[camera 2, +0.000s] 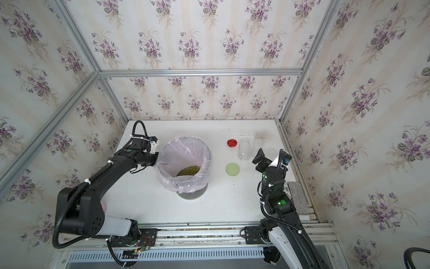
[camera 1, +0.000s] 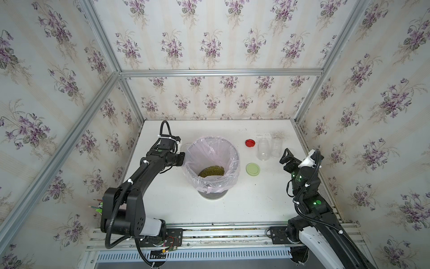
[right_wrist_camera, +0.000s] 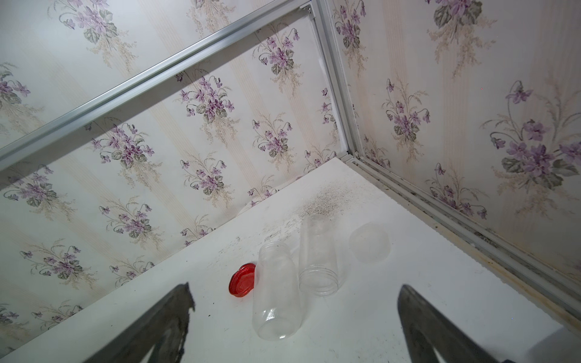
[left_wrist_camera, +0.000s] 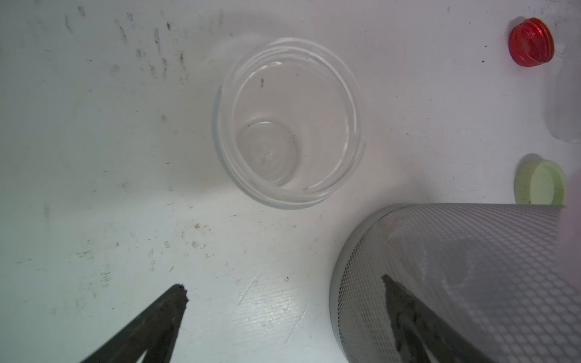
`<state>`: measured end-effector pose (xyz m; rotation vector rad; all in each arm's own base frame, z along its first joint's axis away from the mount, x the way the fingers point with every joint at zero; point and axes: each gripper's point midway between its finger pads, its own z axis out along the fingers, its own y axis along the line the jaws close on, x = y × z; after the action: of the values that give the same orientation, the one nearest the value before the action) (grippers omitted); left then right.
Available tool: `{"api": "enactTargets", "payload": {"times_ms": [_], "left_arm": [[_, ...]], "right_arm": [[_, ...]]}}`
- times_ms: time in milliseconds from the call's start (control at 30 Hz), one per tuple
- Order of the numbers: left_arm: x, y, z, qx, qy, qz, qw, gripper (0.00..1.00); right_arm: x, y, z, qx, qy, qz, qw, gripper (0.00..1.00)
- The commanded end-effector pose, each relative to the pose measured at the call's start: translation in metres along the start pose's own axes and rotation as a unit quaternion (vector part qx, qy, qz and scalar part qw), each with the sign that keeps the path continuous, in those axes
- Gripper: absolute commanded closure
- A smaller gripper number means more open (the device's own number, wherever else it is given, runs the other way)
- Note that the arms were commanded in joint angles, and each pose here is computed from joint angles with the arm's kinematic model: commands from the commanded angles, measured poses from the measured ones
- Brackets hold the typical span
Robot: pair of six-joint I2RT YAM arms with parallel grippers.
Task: Empty moldy mung beans from jars
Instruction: Reset both arms
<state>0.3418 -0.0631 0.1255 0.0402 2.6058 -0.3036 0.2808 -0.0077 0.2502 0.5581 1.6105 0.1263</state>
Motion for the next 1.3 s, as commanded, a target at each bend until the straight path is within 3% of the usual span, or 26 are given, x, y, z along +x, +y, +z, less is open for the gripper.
{"api": "enactTargets", "payload": {"times_ms": [0,100,267,433,567,700,833,933,1033,1133,1267], "left_arm": [[0.005,0.019,-0.023,-0.041,-0.023,0.001,0.999,0.0],[0.005,0.035,-0.044,-0.072,-0.064,0.008,0.995,0.0],[-0.007,0.06,-0.075,-0.122,-0.191,0.002,0.974,0.0],[-0.016,0.072,-0.064,-0.12,-0.302,-0.042,0.945,0.0],[-0.015,0.071,-0.047,-0.118,-0.33,0.004,0.936,0.0],[-0.011,0.08,-0.04,-0.119,-0.386,-0.027,0.915,0.0],[-0.013,0.073,-0.022,-0.104,-0.383,0.022,0.918,0.0],[-0.013,0.08,-0.015,-0.109,-0.408,-0.003,0.906,0.0],[-0.016,0.064,0.003,-0.099,-0.404,0.044,0.909,0.0],[-0.013,0.066,0.017,-0.108,-0.41,0.046,0.905,0.0],[-0.015,0.065,0.026,-0.113,-0.367,0.051,0.922,0.0]], "right_arm": [[0.0,0.004,-0.001,-0.01,0.003,0.015,1.0,0.0],[0.003,0.004,-0.001,-0.013,0.009,0.016,1.0,0.0],[0.01,0.006,0.001,-0.019,0.018,0.014,1.0,0.0],[0.018,0.008,0.005,-0.024,0.031,0.011,0.999,0.0],[0.017,0.009,0.005,-0.025,0.03,0.009,0.999,0.0],[0.018,0.009,0.005,-0.027,0.029,0.012,0.999,0.0],[0.025,0.009,0.007,-0.03,0.037,0.016,0.999,0.0],[0.029,0.008,0.008,-0.03,0.04,0.018,0.999,0.0],[0.031,0.007,0.009,-0.027,0.037,0.018,0.999,0.0],[0.031,0.006,0.01,-0.026,0.036,0.007,0.999,0.0],[0.029,0.003,0.009,-0.021,0.028,0.001,0.999,0.0]]}}
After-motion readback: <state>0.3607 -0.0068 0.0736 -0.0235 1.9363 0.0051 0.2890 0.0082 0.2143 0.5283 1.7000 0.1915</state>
